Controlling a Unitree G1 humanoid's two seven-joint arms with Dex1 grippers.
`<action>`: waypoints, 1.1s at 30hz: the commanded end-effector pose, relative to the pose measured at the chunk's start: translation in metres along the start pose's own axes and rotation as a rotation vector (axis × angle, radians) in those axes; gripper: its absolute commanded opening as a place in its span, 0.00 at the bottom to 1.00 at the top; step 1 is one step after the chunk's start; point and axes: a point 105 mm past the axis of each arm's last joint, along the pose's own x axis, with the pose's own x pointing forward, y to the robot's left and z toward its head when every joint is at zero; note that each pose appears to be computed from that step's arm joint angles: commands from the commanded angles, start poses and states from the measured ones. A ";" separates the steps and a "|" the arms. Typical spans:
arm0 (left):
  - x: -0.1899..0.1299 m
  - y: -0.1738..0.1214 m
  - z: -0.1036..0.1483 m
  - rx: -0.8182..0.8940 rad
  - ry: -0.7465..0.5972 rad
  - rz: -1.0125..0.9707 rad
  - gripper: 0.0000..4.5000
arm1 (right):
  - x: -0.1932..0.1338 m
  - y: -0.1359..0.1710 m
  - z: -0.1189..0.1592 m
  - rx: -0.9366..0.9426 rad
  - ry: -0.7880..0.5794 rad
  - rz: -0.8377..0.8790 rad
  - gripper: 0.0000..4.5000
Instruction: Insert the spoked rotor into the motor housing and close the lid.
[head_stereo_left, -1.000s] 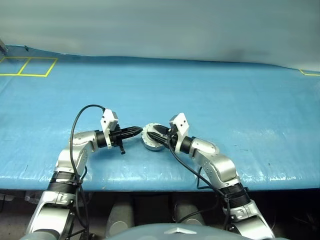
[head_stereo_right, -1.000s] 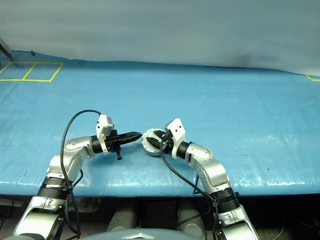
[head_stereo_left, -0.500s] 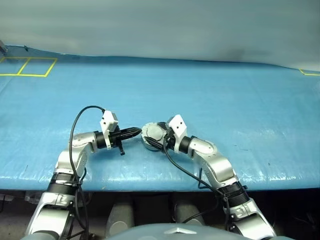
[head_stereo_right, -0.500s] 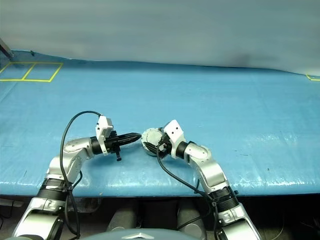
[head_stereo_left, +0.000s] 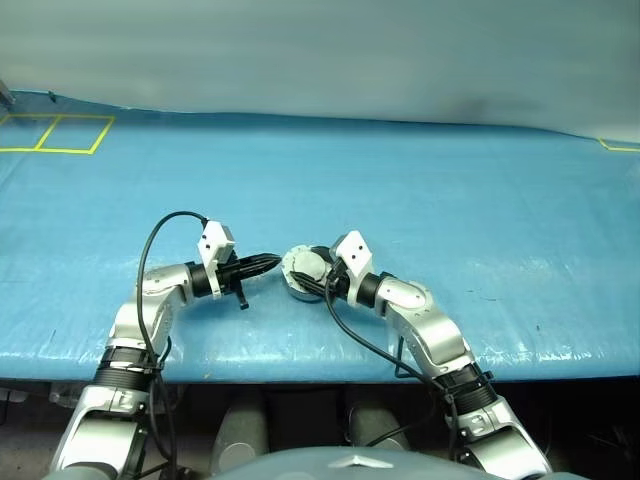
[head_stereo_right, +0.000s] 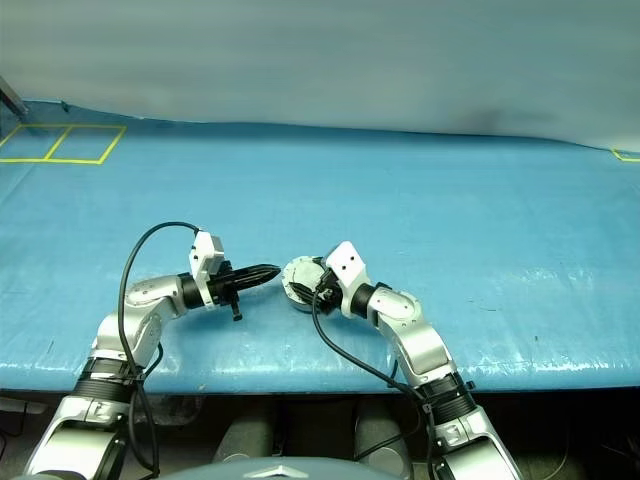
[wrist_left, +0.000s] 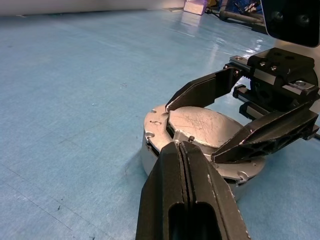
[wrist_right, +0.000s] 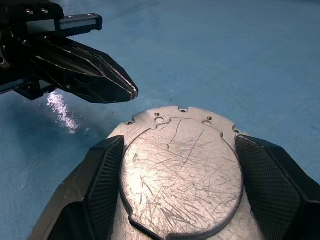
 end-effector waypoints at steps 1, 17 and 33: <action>-0.004 0.003 0.011 0.038 -0.032 0.018 0.00 | -0.002 -0.001 -0.004 -0.002 0.020 -0.010 0.69; -0.004 0.001 0.006 0.029 -0.031 0.016 0.00 | -0.004 -0.008 0.020 -0.132 0.036 0.002 0.68; -0.004 0.000 0.003 0.022 -0.029 0.009 0.00 | -0.004 -0.007 0.020 -0.141 0.048 0.017 0.68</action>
